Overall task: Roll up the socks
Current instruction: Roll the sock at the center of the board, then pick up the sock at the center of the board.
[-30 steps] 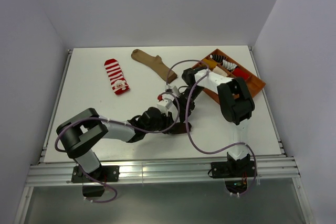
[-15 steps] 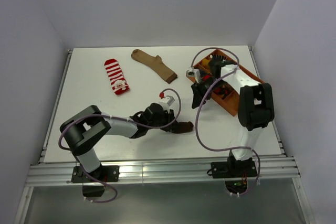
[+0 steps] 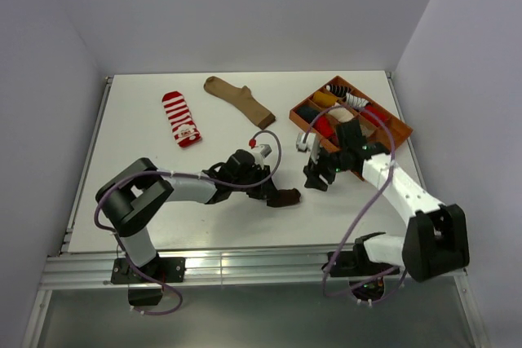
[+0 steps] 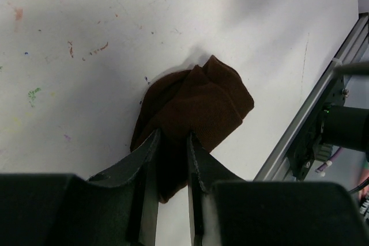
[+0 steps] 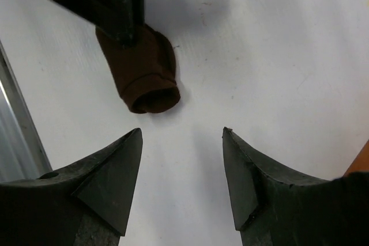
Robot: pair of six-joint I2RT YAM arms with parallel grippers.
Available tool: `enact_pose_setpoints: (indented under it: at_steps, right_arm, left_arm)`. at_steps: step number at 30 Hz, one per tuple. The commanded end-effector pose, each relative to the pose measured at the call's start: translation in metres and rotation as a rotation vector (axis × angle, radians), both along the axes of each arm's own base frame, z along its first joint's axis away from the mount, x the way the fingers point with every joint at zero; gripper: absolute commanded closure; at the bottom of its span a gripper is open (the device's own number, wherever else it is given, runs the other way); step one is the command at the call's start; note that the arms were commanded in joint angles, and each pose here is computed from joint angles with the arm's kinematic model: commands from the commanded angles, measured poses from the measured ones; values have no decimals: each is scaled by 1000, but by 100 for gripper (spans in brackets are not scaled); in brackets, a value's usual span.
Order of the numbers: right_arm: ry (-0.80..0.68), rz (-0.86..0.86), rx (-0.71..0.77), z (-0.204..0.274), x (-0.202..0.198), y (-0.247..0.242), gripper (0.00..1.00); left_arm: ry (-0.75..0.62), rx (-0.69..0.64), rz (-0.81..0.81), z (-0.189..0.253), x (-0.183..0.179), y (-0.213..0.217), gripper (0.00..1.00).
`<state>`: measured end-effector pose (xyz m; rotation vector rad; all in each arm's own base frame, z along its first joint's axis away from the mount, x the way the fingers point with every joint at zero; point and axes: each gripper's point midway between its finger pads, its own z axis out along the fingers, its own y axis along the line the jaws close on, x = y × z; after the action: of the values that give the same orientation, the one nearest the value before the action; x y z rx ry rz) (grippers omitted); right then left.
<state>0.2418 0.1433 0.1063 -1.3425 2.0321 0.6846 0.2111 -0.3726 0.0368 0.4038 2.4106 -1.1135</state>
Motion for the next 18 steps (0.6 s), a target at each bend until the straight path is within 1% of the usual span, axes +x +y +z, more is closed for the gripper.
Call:
enact_pose_setpoints:
  at_steps: [1, 2, 4, 8, 9, 11, 18]
  right_arm:
    - [-245, 81, -57, 2, 5, 12, 34]
    - [-269, 90, -69, -6, 1, 14, 33]
    - [-309, 127, -53, -3, -9, 25, 31]
    - [-346, 176, -80, -14, -20, 38, 30]
    - [-376, 177, -97, -15, -18, 39, 30]
    - [-385, 224, -108, -21, -26, 48, 30]
    - [-421, 306, -156, -38, -42, 62, 29]
  left_arm:
    - [257, 284, -34, -71, -51, 54, 100]
    - [263, 285, -36, -71, -51, 54, 100]
    - [281, 291, -38, -74, -52, 54, 100]
    - [303, 294, -43, -75, -52, 54, 100]
    - [307, 296, -46, -76, -52, 54, 100]
    - [318, 294, -49, -75, -52, 53, 100]
    - [344, 278, -53, -75, -52, 53, 100]
